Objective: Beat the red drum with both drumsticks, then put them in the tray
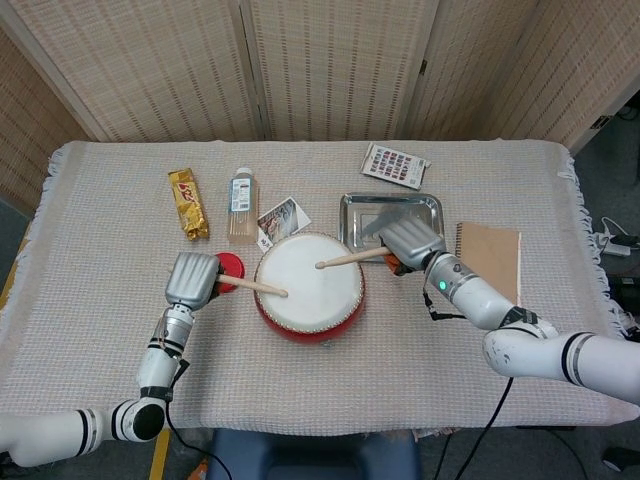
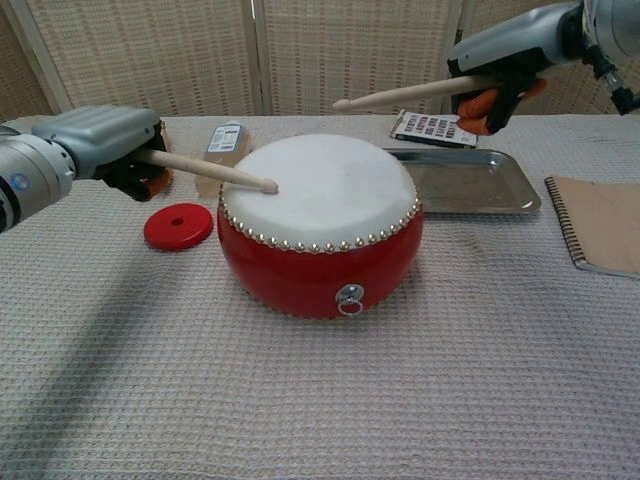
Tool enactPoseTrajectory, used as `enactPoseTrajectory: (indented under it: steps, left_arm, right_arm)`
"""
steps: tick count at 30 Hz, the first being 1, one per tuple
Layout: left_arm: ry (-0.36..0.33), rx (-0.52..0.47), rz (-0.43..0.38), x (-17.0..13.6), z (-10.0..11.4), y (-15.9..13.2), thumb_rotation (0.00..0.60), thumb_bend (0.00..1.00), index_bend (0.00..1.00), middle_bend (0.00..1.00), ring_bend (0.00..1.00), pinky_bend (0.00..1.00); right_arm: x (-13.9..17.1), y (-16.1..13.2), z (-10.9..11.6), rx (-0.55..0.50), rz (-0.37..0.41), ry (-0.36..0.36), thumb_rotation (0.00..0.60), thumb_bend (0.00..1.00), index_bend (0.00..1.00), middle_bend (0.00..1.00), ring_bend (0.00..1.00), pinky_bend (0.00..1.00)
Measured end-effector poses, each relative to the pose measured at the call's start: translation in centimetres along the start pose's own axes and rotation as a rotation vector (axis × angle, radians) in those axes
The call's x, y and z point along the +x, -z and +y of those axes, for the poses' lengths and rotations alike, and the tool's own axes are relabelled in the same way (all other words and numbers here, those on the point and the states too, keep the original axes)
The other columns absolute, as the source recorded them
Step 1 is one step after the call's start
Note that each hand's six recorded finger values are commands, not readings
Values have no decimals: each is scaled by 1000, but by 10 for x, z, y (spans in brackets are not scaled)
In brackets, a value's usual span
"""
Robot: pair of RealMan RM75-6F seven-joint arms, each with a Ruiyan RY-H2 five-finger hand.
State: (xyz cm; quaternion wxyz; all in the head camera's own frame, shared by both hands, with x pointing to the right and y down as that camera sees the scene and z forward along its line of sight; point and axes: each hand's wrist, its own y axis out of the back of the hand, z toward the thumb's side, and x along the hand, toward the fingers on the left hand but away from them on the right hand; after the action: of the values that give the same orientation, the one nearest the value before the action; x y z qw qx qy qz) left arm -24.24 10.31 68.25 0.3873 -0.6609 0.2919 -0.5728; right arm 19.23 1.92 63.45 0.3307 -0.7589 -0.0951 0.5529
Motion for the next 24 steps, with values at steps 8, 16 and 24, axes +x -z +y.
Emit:
enactPoseTrajectory:
  steps: [8,16,24]
  left_arm:
    - [-76,-133,8,-6,38,11,600,740,1000,1000,993,1000]
    - [-16,-89,3,-2,12,3,600,741,1000,1000,993,1000]
    - [-22,-36,14,3,3,3,600,739,1000,1000,991,1000]
  right_arm:
    - [-23,12,-42,72,-59,-112,600,735,1000,1000,1000,1000]
    - [-14,-7,-9,-4,-9,-9,600,734,1000,1000,1000,1000]
    - [-8,2,-12,-4,-15,-21,600,734,1000,1000,1000,1000]
